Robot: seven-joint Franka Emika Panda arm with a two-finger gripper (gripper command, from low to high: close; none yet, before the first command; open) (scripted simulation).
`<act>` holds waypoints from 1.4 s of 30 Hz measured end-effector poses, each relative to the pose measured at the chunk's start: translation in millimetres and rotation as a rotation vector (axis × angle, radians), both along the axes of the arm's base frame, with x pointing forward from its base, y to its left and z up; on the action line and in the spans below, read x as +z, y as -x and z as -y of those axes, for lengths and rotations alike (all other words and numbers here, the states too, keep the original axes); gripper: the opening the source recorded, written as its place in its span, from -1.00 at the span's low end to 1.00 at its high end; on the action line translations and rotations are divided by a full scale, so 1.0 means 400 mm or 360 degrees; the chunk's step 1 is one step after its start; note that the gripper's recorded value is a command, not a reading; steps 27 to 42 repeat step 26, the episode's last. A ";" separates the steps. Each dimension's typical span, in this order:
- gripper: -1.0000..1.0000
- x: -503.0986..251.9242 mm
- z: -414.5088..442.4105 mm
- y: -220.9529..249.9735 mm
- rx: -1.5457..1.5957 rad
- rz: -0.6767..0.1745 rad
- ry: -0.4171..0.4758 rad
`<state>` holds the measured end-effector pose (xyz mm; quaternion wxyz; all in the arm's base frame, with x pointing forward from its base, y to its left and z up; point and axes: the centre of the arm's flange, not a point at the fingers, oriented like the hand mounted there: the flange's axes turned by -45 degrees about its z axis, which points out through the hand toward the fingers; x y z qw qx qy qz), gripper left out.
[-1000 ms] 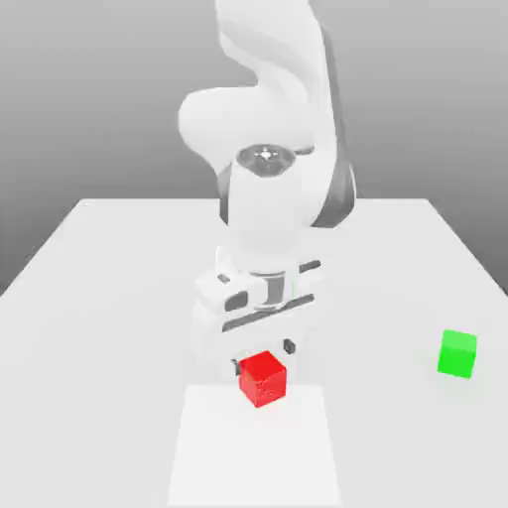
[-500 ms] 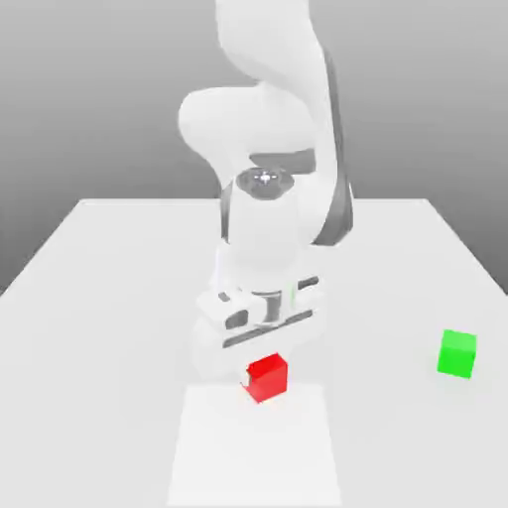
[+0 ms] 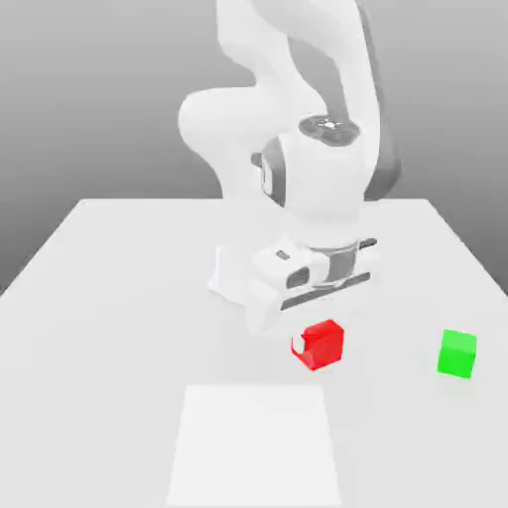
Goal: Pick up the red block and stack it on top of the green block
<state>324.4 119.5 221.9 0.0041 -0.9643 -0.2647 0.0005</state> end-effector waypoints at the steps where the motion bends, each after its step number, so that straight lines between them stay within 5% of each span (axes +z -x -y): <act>1: -1.00 0.003 -0.030 0.003 -0.0003 -0.0001 0.0000; 17: -1.00 0.054 -0.492 0.203 -0.0049 0.0003 0.0010; 23: -1.00 -0.083 -0.509 0.211 -0.0068 0.0008 0.0013; 24: 1.00 -0.098 -0.508 0.212 -0.0067 0.0006 0.0011; 42: 1.00 -0.098 -0.508 0.212 -0.0067 0.0006 0.0011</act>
